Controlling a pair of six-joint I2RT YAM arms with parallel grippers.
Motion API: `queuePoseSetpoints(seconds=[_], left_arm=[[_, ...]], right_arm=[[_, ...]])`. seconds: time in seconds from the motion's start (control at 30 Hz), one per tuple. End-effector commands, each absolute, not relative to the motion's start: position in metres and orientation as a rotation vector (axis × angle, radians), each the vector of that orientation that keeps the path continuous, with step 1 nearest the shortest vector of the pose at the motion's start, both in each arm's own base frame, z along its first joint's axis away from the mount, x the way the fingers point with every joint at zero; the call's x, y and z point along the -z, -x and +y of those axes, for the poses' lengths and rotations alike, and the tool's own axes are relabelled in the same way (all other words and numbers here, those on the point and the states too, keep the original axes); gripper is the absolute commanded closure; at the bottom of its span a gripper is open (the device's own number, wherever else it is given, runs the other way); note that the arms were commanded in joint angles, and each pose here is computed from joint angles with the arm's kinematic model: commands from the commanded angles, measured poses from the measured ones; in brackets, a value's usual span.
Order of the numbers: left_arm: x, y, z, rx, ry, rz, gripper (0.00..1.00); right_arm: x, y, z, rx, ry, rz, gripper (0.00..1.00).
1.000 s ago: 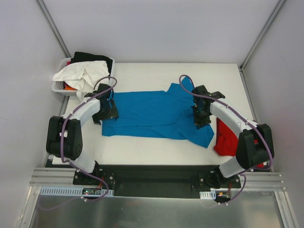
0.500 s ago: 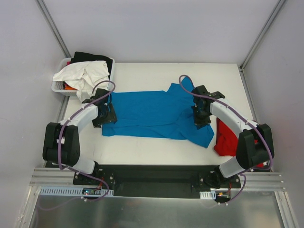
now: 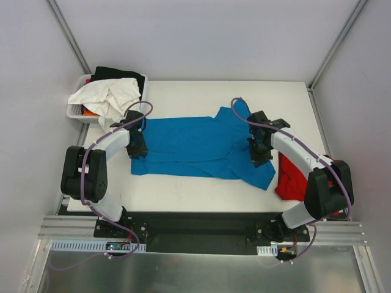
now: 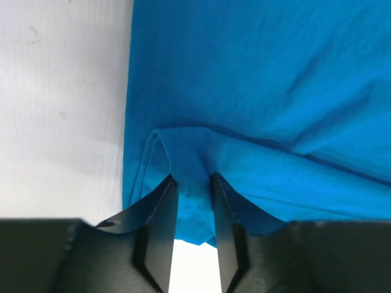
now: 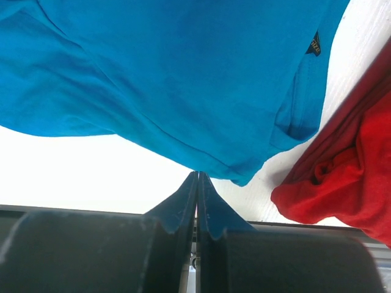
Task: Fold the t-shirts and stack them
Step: Fold the tshirt
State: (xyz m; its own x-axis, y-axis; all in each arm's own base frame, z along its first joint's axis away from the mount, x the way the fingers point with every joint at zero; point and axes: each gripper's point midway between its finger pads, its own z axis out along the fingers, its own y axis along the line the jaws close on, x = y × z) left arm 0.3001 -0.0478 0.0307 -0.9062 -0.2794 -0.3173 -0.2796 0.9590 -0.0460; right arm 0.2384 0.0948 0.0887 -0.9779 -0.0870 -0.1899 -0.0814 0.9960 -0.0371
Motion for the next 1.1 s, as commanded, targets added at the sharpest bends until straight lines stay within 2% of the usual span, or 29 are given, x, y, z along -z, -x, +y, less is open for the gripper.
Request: queuePoseSetpoints(seconds=[0.0,0.17,0.3,0.37,0.73,0.83,0.93,1.07], left_arm=[[-0.036,-0.315,-0.052,0.028,0.368,2.768,0.73],[-0.048,-0.318,-0.055,0.066,0.368,2.735,0.70],[-0.066,-0.324,-0.055,0.077,0.352,2.685,0.56],[-0.070,-0.329,-0.055,0.071,0.338,2.683,0.53],[-0.066,-0.354,-0.062,0.084,0.321,2.706,0.54],[-0.067,-0.349,-0.067,0.128,0.323,2.718,0.55],[-0.063,-0.316,-0.073,0.185,0.369,2.748,0.62],[-0.062,-0.284,-0.078,0.197,0.394,2.742,0.80]], right_arm=[[-0.098,-0.232,0.087,0.075,0.121,2.936,0.97],[-0.100,-0.232,0.087,0.074,0.121,2.935,0.97],[-0.097,-0.231,0.088,0.067,0.114,2.944,0.97],[-0.095,-0.230,0.089,0.056,0.114,2.952,0.97],[-0.097,-0.224,0.085,0.083,0.107,2.949,0.97],[-0.100,-0.224,0.081,0.102,0.103,2.941,0.97],[-0.100,-0.222,0.078,0.118,0.093,2.939,0.97],[-0.095,-0.219,0.081,0.097,0.066,2.950,0.97]])
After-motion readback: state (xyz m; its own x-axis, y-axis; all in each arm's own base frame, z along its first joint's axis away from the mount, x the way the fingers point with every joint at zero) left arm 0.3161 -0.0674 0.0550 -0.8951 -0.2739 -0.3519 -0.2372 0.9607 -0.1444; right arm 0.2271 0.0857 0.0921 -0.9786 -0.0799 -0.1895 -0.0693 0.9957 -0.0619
